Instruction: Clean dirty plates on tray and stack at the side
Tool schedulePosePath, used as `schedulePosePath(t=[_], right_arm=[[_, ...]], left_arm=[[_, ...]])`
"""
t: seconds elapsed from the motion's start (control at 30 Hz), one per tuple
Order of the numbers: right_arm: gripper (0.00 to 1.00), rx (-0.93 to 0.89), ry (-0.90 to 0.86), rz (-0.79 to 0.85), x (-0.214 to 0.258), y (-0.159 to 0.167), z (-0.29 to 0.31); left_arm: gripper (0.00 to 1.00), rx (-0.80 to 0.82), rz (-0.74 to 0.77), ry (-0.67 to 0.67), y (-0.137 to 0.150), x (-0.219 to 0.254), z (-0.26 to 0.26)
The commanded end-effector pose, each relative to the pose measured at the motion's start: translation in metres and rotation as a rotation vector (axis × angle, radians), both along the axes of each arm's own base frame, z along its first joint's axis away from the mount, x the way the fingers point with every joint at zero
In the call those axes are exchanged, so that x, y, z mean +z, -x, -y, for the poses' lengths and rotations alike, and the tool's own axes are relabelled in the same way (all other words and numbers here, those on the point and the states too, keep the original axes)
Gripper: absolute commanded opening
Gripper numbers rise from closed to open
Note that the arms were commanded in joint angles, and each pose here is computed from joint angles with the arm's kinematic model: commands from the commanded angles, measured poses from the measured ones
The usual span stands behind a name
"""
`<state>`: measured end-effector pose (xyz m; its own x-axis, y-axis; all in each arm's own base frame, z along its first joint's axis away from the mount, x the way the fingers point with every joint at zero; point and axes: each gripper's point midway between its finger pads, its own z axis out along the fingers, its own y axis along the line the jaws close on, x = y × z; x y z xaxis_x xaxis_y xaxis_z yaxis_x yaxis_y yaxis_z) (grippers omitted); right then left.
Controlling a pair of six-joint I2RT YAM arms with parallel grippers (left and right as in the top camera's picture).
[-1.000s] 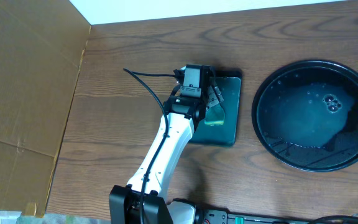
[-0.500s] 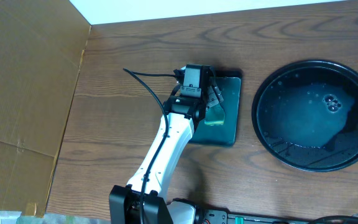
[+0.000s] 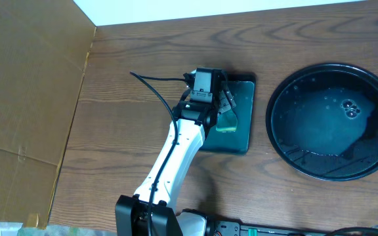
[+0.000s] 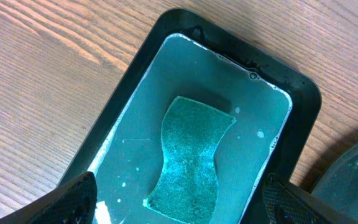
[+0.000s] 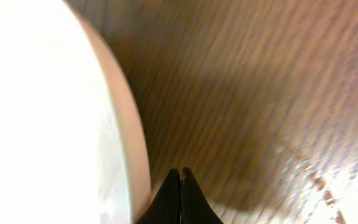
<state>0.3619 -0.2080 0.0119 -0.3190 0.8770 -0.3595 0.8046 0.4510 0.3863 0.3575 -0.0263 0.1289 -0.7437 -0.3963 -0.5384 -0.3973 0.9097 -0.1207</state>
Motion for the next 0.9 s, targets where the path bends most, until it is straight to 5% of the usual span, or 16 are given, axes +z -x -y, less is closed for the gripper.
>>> schedulePosePath(t=[0.0,0.37,0.87], right_arm=[[0.01,0.078,0.057,0.059,0.031,-0.013,-0.001],[0.01,0.179,0.237,0.204,0.14,-0.004,-0.017],[0.04,0.572,0.116,0.117,0.159,0.039,-0.156]], left_arm=[[0.86,0.006,0.021,-0.01,-0.005,0.009,-0.003],[0.86,0.006,0.021,-0.01,-0.005,0.009,-0.003],[0.86,0.006,0.021,-0.01,-0.005,0.009,-0.003]])
